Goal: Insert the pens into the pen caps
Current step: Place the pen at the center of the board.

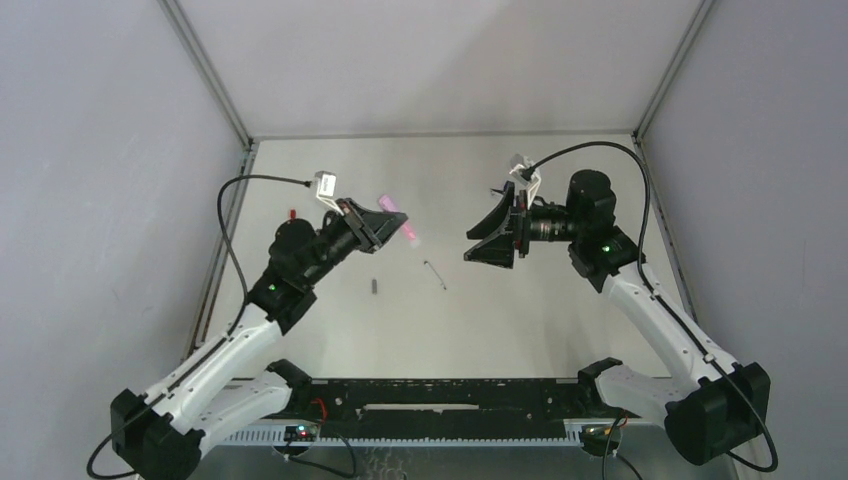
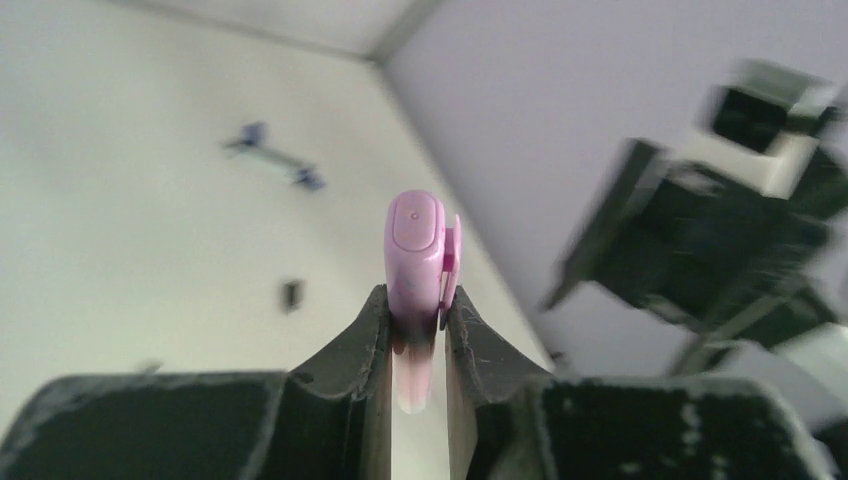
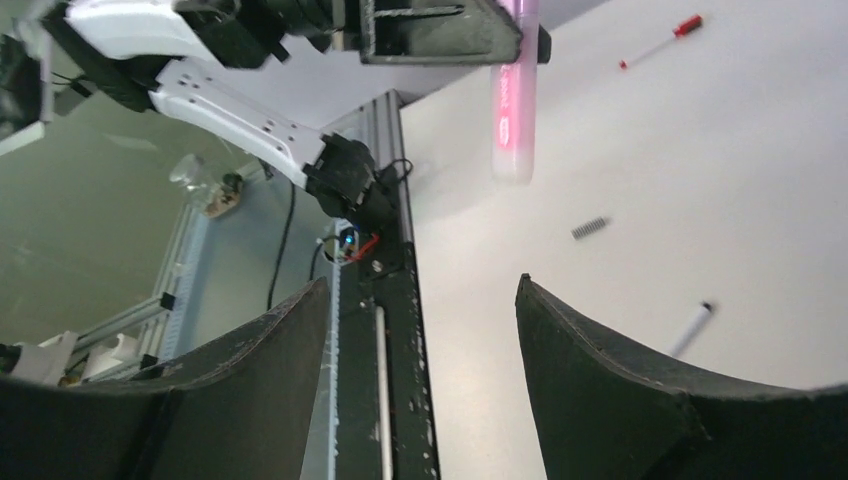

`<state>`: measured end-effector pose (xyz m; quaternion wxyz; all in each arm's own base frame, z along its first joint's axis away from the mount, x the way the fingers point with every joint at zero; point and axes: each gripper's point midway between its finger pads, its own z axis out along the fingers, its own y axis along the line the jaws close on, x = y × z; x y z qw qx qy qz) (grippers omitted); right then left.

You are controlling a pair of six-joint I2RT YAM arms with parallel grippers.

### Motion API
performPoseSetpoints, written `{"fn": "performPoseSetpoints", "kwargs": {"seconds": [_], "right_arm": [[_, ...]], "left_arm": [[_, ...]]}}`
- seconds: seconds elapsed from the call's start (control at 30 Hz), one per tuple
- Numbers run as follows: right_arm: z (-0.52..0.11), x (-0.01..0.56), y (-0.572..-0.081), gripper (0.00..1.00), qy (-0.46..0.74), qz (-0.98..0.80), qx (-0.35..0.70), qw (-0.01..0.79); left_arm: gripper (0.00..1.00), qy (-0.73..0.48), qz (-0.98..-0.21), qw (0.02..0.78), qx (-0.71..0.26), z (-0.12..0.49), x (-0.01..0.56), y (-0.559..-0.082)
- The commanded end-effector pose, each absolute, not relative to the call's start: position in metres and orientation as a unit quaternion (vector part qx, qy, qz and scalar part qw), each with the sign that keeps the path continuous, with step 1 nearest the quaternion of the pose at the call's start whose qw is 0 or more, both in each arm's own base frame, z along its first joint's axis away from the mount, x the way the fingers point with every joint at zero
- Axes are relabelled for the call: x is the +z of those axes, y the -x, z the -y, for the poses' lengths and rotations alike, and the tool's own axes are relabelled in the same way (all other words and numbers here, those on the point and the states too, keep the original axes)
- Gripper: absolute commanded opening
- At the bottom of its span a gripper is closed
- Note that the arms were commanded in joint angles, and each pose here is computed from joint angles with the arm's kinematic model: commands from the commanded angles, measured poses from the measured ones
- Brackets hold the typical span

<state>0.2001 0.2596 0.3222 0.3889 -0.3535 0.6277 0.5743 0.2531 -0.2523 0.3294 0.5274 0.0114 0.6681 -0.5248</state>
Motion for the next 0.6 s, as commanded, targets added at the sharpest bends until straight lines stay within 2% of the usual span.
{"fn": "performPoseSetpoints", "kwargs": {"seconds": [0.0,0.23,0.57], "right_arm": [[-0.240,0.301,-0.207,0.76,0.366,-0.647,0.538,0.397],[-0.211,0.264,-0.220,0.75,0.356,-0.705,0.488,0.371],[-0.178,0.242,-0.233,0.75,0.332,-0.746,0.437,0.376]], "left_arm": [[0.00,0.031,-0.806,0.481,-0.344,0.186,0.235,-0.270],[0.00,0.073,-0.886,0.417,-0.187,0.094,0.165,-0.285],[0.00,0.086,-0.946,0.312,-0.017,0.008,0.114,-0.330]]}}
